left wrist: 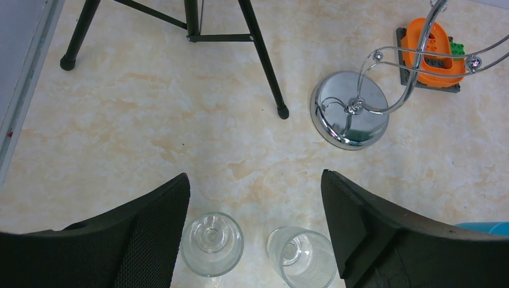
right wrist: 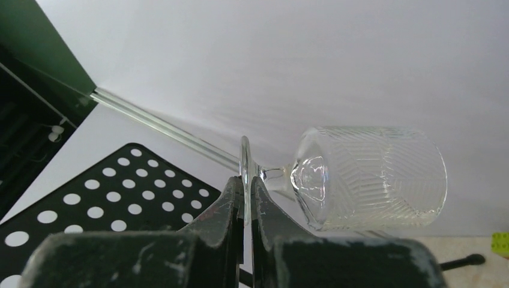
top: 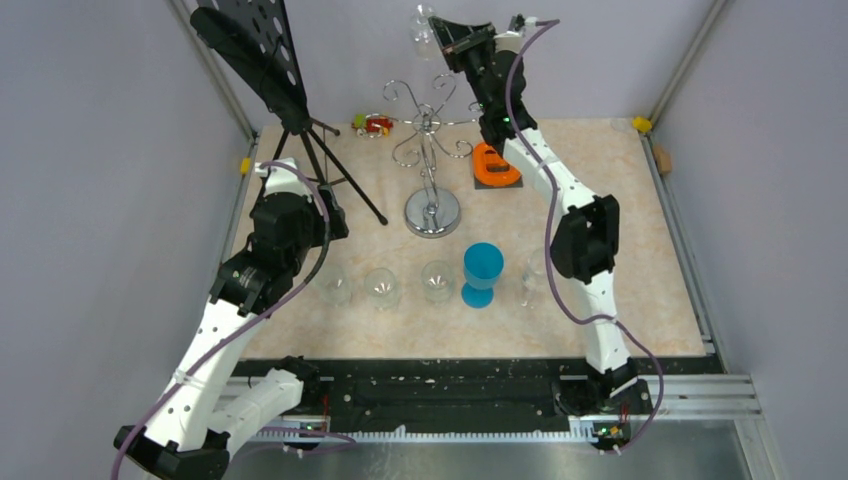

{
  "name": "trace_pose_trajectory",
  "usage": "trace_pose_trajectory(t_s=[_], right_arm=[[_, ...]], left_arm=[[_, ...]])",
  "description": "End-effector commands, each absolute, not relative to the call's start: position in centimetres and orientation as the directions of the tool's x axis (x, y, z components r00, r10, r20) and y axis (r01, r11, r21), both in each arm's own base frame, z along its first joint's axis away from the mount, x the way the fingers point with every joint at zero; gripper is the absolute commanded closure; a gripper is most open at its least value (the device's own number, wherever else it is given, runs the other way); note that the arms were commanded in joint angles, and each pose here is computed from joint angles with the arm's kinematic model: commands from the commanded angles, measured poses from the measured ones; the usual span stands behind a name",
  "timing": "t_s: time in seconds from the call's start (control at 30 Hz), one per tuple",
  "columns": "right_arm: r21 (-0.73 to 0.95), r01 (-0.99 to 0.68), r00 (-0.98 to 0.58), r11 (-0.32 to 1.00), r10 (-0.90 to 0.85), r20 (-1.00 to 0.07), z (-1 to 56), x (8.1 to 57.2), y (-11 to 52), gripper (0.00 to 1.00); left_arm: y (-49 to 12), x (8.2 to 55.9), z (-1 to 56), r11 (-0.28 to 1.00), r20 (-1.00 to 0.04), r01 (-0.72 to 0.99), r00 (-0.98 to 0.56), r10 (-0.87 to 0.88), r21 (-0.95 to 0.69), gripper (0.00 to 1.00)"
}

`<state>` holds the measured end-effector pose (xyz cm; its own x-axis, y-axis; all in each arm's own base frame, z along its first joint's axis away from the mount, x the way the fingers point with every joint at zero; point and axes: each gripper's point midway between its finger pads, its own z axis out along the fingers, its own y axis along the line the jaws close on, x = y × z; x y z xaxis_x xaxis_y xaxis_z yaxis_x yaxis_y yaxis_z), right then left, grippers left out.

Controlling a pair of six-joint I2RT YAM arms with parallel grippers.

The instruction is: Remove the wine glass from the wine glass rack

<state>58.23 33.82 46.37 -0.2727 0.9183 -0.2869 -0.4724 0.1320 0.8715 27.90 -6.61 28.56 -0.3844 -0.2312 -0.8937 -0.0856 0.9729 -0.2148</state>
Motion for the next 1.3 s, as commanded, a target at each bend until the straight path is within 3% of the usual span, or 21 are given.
trace_pose_trajectory(t_s=[0.0, 0.3, 0.57, 0.8, 1.07, 1.27], right_arm=[[0.743, -0.666, -0.201, 0.061, 0.945, -0.257, 56.2, 53.7, 30.3, 1.00], [0.745, -0.659, -0.147, 0.107, 0.952, -0.267, 57.3, 51.2, 25.9, 1.00], [0.740, -0.620, -0.022, 0.261, 0.937, -0.348, 59.1, 46.9, 19.6, 1.00], [0.784, -0.502, 0.016, 0.364, 0.911, -0.412, 55.7, 43.3, 14.8, 1.00], [0.768, -0.402, 0.055, 0.499, 0.850, -0.523, 52.0, 35.1, 10.8, 1.00], [0.767, -0.388, 0.020, 0.510, 0.837, -0.547, 50.5, 30.5, 10.2, 1.00]], left_arm=[[-7.1, 28.6, 29.3, 0.966, -0.898, -0.067, -0.357, -0.256, -0.249, 0.16], [-8.3, 28.5, 30.3, 0.955, -0.895, -0.006, -0.349, -0.280, -0.296, 0.17], [-10.1, 27.9, 32.2, 0.933, -0.900, 0.118, -0.327, -0.288, -0.341, 0.11], [-12.8, 27.2, 33.0, 0.885, -0.893, 0.265, -0.351, -0.281, -0.383, 0.11], [-18.1, 25.5, 35.1, 0.706, -0.864, 0.516, -0.408, -0.296, -0.485, 0.12], [-22.0, 24.9, 36.5, 0.505, -0.801, 0.624, -0.501, -0.327, -0.596, 0.14]])
